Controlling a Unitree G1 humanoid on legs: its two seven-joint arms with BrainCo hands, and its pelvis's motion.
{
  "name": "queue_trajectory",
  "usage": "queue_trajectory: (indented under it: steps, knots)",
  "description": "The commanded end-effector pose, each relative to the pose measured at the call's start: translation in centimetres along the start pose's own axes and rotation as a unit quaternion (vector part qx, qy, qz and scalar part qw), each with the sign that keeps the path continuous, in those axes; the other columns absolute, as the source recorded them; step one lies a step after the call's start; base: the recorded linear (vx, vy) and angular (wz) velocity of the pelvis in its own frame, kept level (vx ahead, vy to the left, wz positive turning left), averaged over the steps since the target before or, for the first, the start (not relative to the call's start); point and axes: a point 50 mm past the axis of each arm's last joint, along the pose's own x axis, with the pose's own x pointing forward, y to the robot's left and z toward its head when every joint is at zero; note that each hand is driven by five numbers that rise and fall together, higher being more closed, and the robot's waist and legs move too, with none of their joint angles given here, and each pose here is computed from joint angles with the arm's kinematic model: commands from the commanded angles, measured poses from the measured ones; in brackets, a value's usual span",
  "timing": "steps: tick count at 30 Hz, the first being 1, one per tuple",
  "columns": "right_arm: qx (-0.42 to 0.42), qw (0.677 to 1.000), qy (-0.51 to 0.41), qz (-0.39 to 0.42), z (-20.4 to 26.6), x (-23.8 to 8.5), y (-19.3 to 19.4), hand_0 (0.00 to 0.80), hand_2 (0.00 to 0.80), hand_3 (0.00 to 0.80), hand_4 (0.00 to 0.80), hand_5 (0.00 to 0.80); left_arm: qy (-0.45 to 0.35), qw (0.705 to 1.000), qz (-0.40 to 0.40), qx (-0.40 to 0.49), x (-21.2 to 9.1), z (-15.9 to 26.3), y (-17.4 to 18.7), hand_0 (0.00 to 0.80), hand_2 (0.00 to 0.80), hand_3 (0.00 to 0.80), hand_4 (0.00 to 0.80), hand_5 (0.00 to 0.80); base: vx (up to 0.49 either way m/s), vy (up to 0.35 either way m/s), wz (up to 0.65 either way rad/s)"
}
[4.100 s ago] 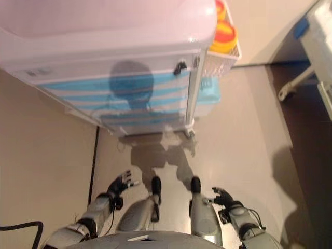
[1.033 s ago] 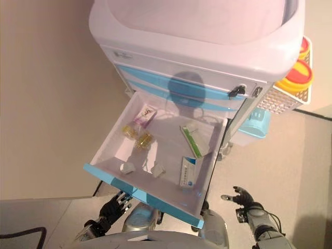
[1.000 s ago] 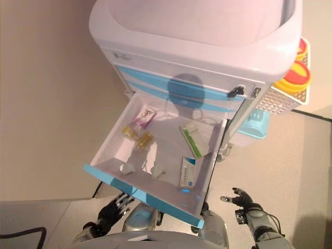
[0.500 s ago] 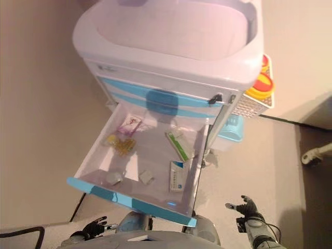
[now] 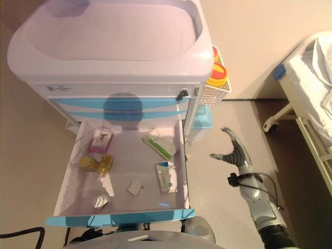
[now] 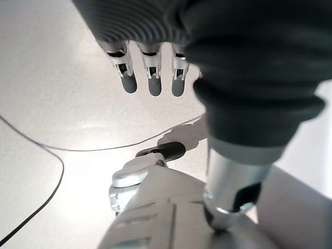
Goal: Open the drawer and pick up the medicine
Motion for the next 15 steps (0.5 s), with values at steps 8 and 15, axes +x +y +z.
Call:
queue_trajectory:
  steps: [8, 15]
  knots:
    - [-0.092, 0.951, -0.269, 0.124, 8.8, 3.1, 0.1, 0.000, 0.000, 0.000, 0.000, 0.000, 0.003, 1.000, -0.024, 0.010, 0.4, 0.8, -2.4, 0.000, 0.000, 0.000, 0.000, 0.000, -0.001, -0.013, 0.14]
    - [-0.115, 0.948, -0.259, 0.148, 9.5, 5.2, 1.2, 0.000, 0.000, 0.000, 0.000, 0.000, 0.006, 1.000, -0.017, -0.015, 0.4, 0.8, -2.2, 0.000, 0.000, 0.000, 0.000, 0.000, 0.028, 0.009, 0.36]
